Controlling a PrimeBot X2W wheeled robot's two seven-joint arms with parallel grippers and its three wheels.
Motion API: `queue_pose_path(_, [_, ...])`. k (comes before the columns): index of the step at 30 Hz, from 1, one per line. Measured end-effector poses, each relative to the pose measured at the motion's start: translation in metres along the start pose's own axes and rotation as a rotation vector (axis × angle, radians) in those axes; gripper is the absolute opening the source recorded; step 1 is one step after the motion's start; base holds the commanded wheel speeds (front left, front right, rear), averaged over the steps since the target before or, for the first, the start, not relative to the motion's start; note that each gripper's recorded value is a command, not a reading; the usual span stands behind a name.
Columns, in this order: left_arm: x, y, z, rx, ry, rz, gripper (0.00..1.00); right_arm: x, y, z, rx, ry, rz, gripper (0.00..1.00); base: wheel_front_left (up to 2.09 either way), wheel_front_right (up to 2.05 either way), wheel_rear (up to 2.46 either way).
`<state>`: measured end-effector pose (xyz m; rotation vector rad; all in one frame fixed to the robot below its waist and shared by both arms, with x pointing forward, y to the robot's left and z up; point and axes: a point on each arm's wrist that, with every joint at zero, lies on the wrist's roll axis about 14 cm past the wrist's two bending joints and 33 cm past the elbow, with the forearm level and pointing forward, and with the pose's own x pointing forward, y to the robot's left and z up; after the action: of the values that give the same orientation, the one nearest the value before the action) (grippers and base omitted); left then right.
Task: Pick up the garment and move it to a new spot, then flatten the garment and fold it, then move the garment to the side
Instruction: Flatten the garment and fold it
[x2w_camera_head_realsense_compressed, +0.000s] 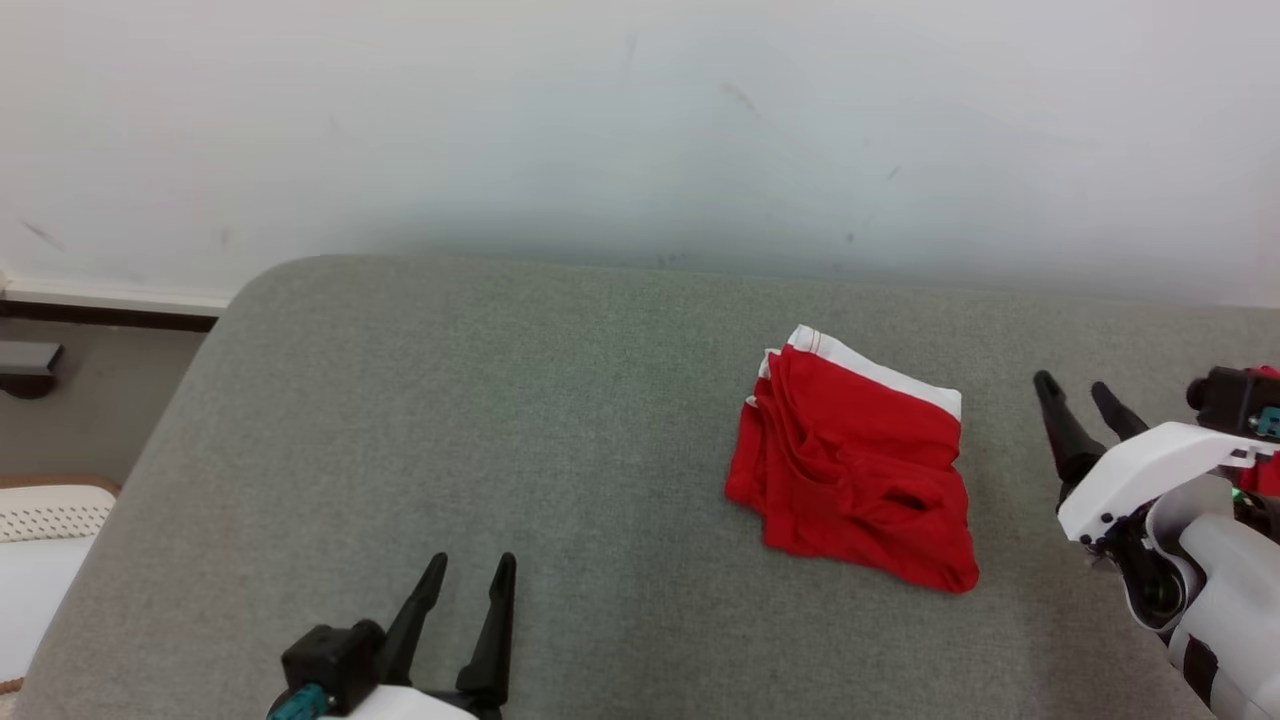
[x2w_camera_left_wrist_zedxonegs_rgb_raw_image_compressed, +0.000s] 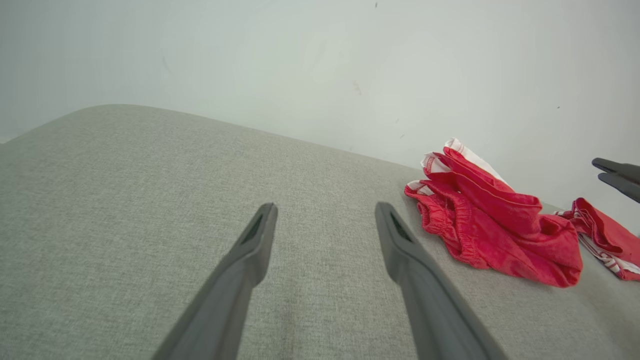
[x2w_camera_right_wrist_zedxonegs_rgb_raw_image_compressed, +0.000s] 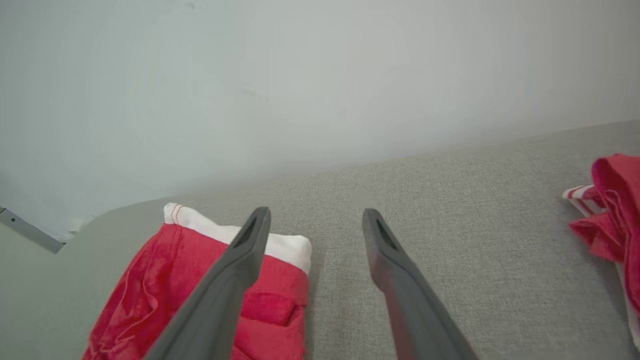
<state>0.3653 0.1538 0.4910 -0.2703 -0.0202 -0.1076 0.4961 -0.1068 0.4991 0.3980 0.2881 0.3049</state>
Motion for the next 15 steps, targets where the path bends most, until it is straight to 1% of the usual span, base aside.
queue_pose_path(1, [0.000, 0.000, -0.001, -0.002, 0.003, 0.000, 1.00, 0.001, -0.005, -0.001, 0.010, 0.000, -0.018, 0.44, 0.00, 0.00, 0.00])
queue_pose_path(2, [0.001, 0.000, -0.002, -0.003, 0.006, 0.001, 1.00, 0.002, -0.007, -0.003, 0.022, -0.002, -0.029, 0.09, 0.00, 0.00, 0.00])
queue_pose_path(3, [0.001, 0.000, -0.003, -0.004, 0.007, 0.002, 1.00, 0.004, -0.007, -0.006, 0.026, 0.003, -0.035, 0.00, 0.00, 0.00, 0.00])
queue_pose_path(5, [0.001, 0.002, -0.003, -0.006, 0.007, 0.008, 1.00, 0.009, 0.001, -0.017, 0.033, 0.029, -0.026, 0.00, 0.00, 0.00, 0.00])
queue_pose_path(10, [-0.004, 0.014, -0.004, -0.007, 0.013, 0.045, 1.00, 0.020, 0.024, -0.052, 0.043, 0.151, 0.007, 0.00, 0.00, 0.00, 0.00])
queue_pose_path(15, [-0.012, 0.026, -0.006, -0.007, 0.020, 0.085, 1.00, 0.023, 0.062, -0.091, 0.053, 0.267, 0.081, 0.00, 0.00, 0.00, 0.00])
